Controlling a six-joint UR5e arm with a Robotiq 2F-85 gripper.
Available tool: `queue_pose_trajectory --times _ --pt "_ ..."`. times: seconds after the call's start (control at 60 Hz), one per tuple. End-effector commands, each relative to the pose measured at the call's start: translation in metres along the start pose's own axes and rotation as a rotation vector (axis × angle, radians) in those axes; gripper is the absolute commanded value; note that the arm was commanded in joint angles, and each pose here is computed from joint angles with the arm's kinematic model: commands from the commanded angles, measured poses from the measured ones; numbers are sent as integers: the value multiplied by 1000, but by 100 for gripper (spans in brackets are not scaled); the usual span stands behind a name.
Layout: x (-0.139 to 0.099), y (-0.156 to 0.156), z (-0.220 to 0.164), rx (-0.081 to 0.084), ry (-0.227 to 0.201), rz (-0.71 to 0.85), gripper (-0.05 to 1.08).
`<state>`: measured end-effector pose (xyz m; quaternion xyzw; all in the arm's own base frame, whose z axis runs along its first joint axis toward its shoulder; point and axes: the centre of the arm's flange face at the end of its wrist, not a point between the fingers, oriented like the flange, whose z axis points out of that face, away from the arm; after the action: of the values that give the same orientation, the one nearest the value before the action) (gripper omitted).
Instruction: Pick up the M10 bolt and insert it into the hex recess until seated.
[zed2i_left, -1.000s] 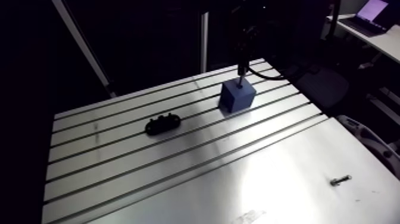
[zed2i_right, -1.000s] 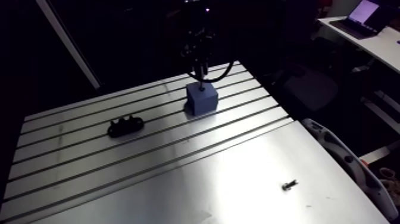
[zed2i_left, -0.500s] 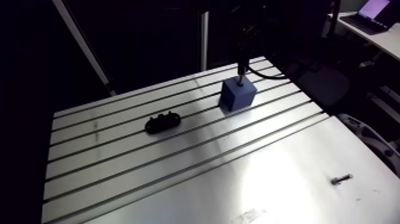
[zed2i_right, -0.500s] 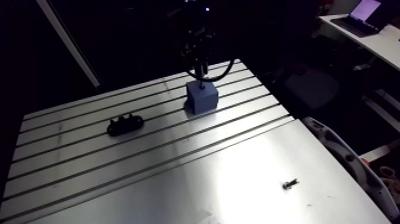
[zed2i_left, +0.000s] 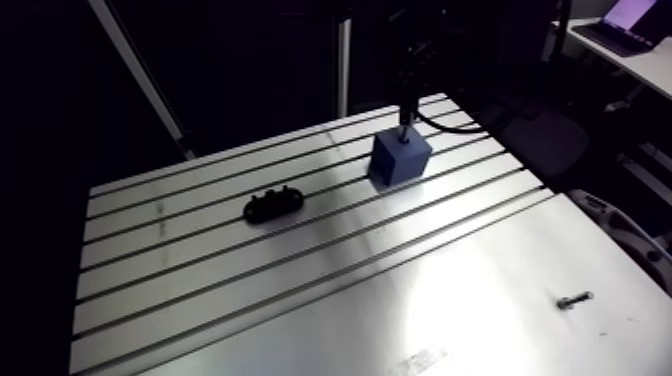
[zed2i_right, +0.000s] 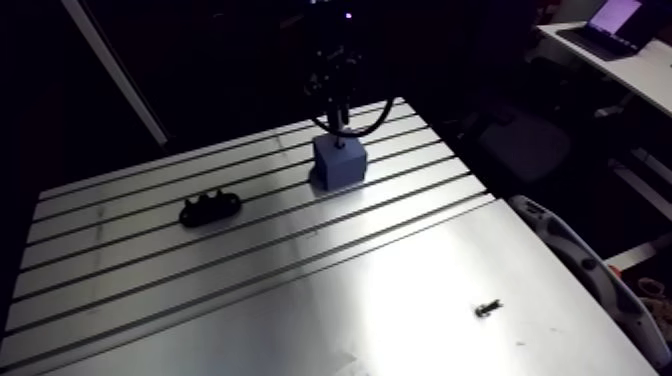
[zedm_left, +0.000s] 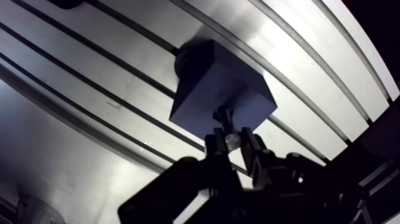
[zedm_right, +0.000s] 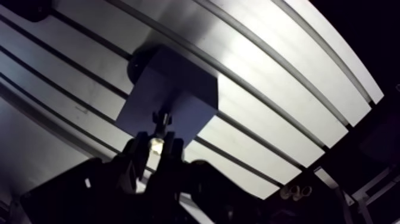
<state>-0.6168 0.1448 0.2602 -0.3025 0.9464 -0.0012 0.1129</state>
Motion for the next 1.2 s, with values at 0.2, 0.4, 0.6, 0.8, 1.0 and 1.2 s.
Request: queue_pose_trajectory --times 0.2,0.4,0.6,0.8,1.0,1.2 --pt "0 0 1 2 -1 2 90" --pt "2 1 7 8 -5 2 90" --pt "3 2 9 12 -7 0 90" --pt "3 1 11 16 -10 -2 90" --pt "2 -1 15 22 -14 -2 90" --pt "2 -2 18 17 -8 -3 90"
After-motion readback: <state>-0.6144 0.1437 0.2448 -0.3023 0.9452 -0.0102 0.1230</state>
